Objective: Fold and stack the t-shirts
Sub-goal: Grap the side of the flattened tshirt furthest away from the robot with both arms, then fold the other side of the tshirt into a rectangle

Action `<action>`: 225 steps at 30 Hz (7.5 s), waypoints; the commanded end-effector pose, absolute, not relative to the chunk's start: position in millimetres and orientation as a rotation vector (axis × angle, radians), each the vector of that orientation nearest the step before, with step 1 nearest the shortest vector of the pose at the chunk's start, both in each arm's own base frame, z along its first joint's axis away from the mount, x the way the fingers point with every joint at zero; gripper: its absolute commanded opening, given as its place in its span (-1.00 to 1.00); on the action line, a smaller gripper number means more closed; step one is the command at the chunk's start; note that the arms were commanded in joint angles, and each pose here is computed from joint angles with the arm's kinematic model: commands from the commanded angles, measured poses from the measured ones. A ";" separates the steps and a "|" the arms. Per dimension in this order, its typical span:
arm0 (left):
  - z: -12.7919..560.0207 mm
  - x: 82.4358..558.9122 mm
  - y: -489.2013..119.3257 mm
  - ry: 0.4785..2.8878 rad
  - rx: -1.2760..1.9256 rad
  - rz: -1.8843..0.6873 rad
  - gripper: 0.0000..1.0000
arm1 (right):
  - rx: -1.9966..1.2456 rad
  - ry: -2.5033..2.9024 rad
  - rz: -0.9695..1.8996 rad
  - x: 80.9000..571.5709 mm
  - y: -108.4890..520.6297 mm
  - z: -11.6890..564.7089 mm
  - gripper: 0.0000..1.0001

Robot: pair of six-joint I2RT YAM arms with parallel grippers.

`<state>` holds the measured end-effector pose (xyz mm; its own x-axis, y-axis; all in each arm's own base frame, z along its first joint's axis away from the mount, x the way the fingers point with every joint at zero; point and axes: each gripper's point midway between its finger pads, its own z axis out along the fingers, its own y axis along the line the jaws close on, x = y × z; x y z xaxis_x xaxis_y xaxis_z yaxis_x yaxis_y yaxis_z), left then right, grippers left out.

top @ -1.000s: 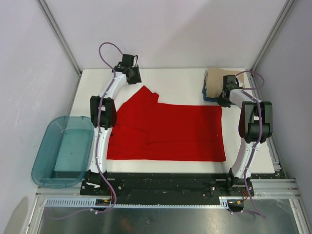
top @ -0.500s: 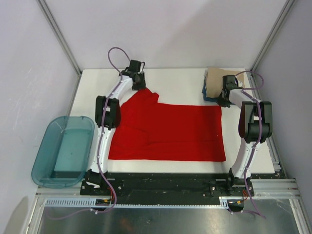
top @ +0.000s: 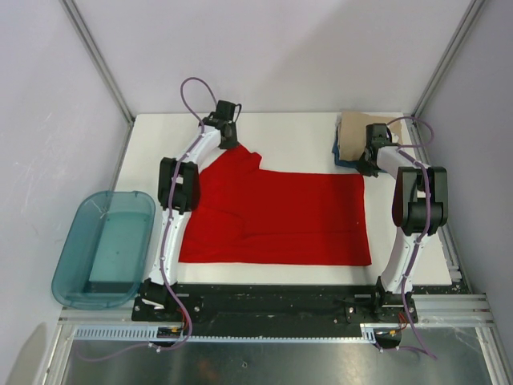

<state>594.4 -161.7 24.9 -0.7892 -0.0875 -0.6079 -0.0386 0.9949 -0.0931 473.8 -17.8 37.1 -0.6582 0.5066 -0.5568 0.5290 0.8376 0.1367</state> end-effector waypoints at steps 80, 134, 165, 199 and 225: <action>117.5 339.2 -90.5 2.499 -0.371 -0.190 -1.00 | 0.891 2.299 -0.125 340.1 -32.4 77.2 -1.00; 78.1 270.0 -84.7 2.583 -0.337 -0.236 -1.00 | 0.933 2.350 -0.170 307.7 -30.7 50.1 -1.00; 65.6 263.4 -88.9 2.620 -0.347 -0.252 -1.00 | 0.884 2.325 -0.023 352.7 -17.8 64.8 -0.32; 68.4 290.8 -64.5 2.579 -0.523 -0.161 -1.00 | 0.994 2.418 0.003 303.3 -19.6 44.7 -0.38; 67.3 290.6 -67.9 2.586 -0.512 -0.182 -1.00 | 1.098 2.453 0.138 278.5 -6.5 14.7 -0.37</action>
<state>276.0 -65.1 54.1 -0.8285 -0.3851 -0.4067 -0.3358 0.9227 -0.1896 286.4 -10.2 20.1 -0.5900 0.7093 -0.3857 0.6683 0.6971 0.2598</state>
